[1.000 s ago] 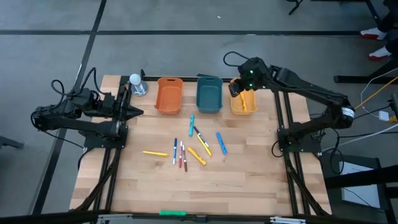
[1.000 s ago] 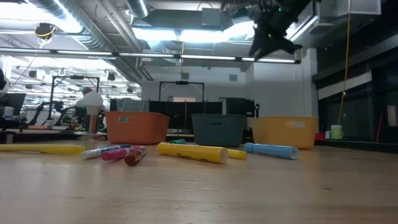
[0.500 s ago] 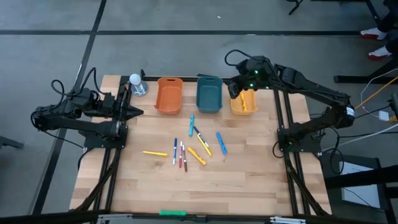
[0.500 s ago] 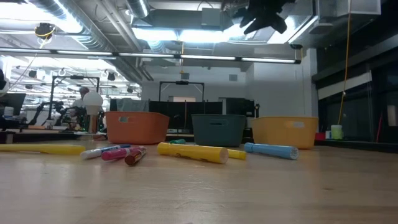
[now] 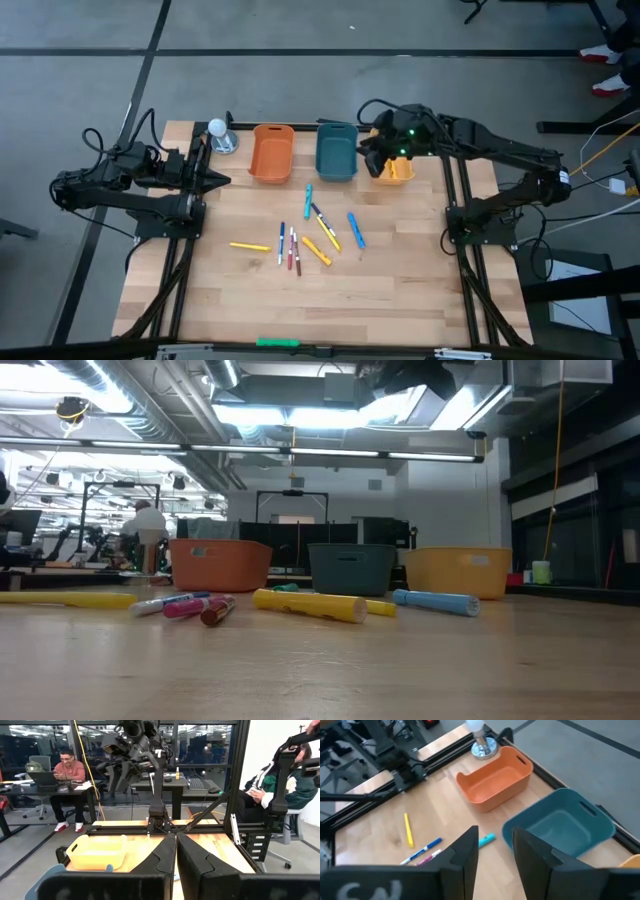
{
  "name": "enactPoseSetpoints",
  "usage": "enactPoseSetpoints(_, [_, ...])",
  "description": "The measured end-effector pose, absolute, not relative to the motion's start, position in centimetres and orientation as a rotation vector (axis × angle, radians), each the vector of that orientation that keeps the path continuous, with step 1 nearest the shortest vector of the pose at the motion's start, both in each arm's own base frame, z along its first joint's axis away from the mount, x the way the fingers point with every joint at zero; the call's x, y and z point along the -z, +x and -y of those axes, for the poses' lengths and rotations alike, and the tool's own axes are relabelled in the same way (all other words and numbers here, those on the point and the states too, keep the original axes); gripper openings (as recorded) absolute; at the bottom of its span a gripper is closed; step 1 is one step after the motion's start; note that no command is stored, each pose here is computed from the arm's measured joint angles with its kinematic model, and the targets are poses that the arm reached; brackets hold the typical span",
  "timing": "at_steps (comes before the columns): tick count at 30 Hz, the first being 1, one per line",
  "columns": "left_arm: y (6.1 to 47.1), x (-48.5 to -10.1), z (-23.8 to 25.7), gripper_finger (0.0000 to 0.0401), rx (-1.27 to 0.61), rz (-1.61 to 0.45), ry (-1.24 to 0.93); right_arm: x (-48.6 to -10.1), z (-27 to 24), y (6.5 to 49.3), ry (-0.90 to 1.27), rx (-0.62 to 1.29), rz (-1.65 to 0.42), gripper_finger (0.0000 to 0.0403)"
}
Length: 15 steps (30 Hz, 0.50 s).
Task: Pick & Place Markers
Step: Put the blue highlighter pen into the yellow bin
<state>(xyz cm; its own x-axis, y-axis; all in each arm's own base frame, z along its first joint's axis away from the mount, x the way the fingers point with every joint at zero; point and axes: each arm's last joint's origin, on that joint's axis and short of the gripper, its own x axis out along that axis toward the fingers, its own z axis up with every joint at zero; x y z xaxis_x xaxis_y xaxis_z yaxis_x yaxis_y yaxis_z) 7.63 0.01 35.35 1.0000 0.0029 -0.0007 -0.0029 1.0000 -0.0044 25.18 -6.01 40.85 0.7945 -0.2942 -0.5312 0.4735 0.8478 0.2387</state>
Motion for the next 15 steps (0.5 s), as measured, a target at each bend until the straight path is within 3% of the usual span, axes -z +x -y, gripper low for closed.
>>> enactPoseSetpoints(15, [7.6, -35.3, 0.0, 0.001, -0.003, -0.001, -0.004, -40.8, 2.6, 25.9, 0.337, 0.293, -0.527, 0.012])
